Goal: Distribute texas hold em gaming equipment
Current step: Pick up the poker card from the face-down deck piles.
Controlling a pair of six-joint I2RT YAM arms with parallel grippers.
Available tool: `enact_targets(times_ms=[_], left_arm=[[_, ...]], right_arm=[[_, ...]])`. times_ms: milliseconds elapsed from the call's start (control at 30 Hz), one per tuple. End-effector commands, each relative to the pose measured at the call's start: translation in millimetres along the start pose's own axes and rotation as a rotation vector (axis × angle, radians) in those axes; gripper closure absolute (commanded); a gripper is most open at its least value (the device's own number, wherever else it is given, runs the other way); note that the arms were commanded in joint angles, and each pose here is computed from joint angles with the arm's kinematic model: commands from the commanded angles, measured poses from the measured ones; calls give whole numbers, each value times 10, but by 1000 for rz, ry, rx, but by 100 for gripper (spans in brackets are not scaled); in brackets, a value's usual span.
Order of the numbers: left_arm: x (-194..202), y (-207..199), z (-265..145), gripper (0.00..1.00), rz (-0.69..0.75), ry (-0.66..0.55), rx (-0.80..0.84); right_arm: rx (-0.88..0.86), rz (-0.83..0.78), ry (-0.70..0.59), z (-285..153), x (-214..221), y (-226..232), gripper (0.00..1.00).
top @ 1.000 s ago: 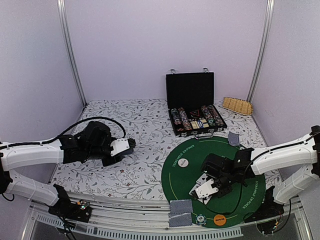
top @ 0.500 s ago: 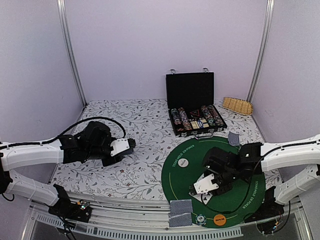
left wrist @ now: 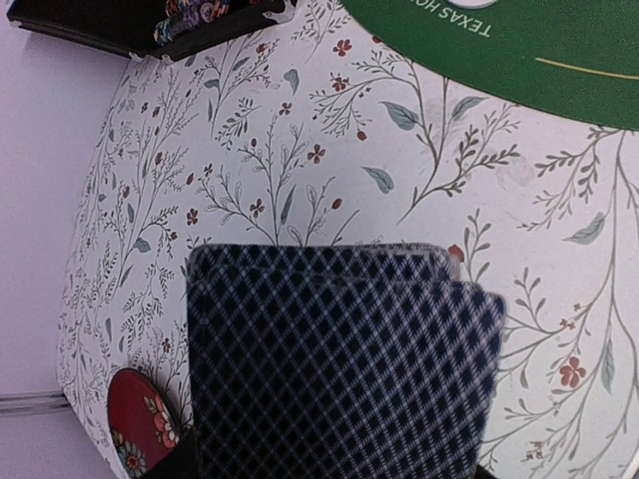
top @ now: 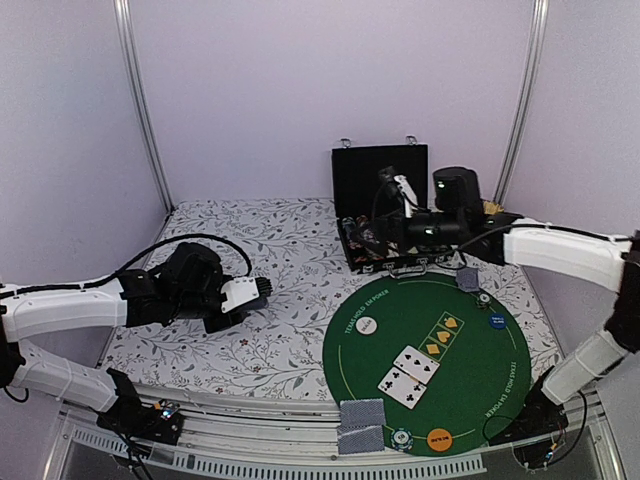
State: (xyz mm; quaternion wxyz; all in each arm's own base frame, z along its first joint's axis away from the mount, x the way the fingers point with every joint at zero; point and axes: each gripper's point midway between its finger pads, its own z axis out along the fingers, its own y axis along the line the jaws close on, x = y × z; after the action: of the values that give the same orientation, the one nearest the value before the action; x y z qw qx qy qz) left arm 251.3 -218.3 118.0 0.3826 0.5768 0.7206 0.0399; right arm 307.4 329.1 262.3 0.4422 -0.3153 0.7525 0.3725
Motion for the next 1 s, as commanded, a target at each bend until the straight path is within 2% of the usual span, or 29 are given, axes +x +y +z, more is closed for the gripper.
enact_targets(times_ms=[0, 100, 300, 633, 967], left_arm=[[-109, 10, -53, 51, 4, -45, -3], [-112, 22, -65, 51, 5, -48, -12], [-114, 37, -72, 51, 4, -52, -20], [-117, 44, -63, 51, 2, -49, -23], [-122, 54, -63, 51, 0, -50, -27]], right_arm=[[-354, 406, 84, 605, -105, 350, 9], [-405, 511, 187, 1070, 132, 321, 10], [-514, 470, 272, 1556, 382, 715, 8], [-600, 521, 331, 1897, 737, 975, 11], [-672, 514, 366, 2077, 884, 1261, 13]])
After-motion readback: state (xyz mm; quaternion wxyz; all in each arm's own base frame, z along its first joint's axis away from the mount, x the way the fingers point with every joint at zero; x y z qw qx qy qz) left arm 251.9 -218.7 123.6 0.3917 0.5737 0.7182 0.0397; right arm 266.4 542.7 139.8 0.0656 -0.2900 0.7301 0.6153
